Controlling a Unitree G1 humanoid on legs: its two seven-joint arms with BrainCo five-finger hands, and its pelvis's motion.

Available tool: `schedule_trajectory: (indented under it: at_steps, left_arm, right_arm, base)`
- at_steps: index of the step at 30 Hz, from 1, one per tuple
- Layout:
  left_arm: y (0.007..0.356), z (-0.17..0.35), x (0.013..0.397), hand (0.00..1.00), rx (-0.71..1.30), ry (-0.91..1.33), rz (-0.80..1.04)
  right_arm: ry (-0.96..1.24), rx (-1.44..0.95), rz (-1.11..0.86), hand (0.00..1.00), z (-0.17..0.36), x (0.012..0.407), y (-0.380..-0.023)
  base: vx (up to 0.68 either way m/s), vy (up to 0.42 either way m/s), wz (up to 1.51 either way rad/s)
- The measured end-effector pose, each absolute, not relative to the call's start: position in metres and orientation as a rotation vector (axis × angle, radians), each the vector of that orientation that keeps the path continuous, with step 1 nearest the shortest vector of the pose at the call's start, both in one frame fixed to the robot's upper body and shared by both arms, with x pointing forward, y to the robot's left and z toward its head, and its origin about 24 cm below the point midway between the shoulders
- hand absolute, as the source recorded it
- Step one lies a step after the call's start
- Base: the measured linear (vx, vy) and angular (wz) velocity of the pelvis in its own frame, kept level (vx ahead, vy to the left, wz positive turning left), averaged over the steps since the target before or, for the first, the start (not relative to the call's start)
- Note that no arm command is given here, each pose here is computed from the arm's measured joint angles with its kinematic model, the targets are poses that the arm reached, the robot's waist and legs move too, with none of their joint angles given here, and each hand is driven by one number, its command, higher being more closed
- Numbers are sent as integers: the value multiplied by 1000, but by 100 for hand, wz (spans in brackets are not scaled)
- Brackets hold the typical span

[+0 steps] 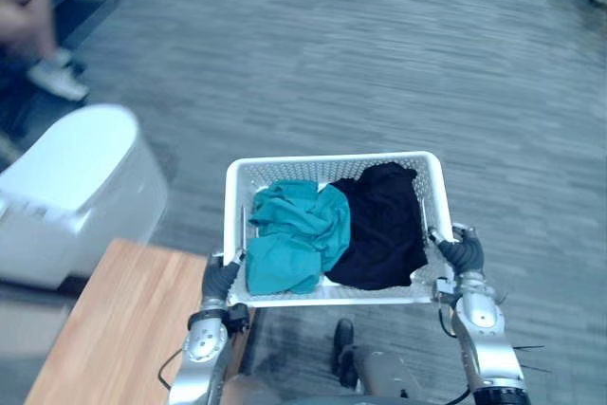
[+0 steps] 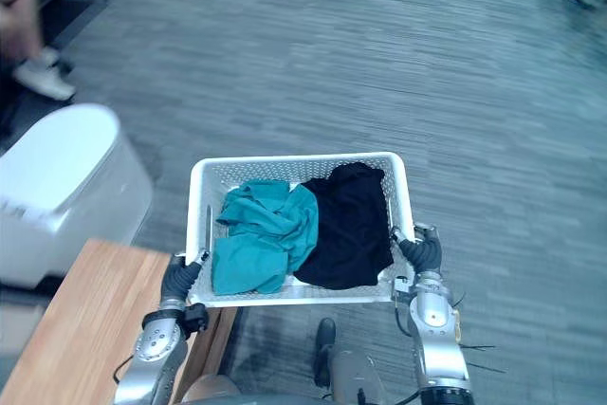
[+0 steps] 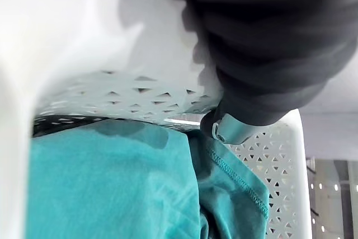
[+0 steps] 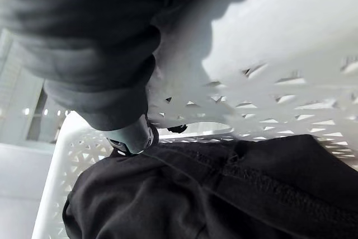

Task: Pick up the laundry basket with both hands and put the clothes into the washing machine.

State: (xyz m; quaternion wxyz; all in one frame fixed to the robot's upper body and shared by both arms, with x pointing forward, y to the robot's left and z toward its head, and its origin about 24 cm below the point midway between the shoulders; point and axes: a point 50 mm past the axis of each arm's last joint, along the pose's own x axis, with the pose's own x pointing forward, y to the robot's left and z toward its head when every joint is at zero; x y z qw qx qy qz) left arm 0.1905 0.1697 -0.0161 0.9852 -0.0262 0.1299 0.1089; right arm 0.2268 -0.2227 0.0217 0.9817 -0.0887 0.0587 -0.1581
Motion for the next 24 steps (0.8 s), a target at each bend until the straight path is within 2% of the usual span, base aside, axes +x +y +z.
schedule_trajectory:
  at_steps: [7,15,19,24]
  left_arm:
    - [170,-28,175,100,-67,318,249]
    - [175,-29,167,100,-17,342,230]
    - [181,-24,169,100,-11,315,258]
    - [172,-28,171,100,8,330,216]
  right_arm:
    - [152,-197,-268,100,15,221,-219]
    - [218,-171,-276,100,-2,216,-213]
    - [190,-161,-244,100,3,224,-208]
    - [227,-180,-276,100,-3,213,-220]
  base:
    - [340,188,-109]
    - [465,196,16]
    - [458,-17,-11]
    - [617,-181,58]
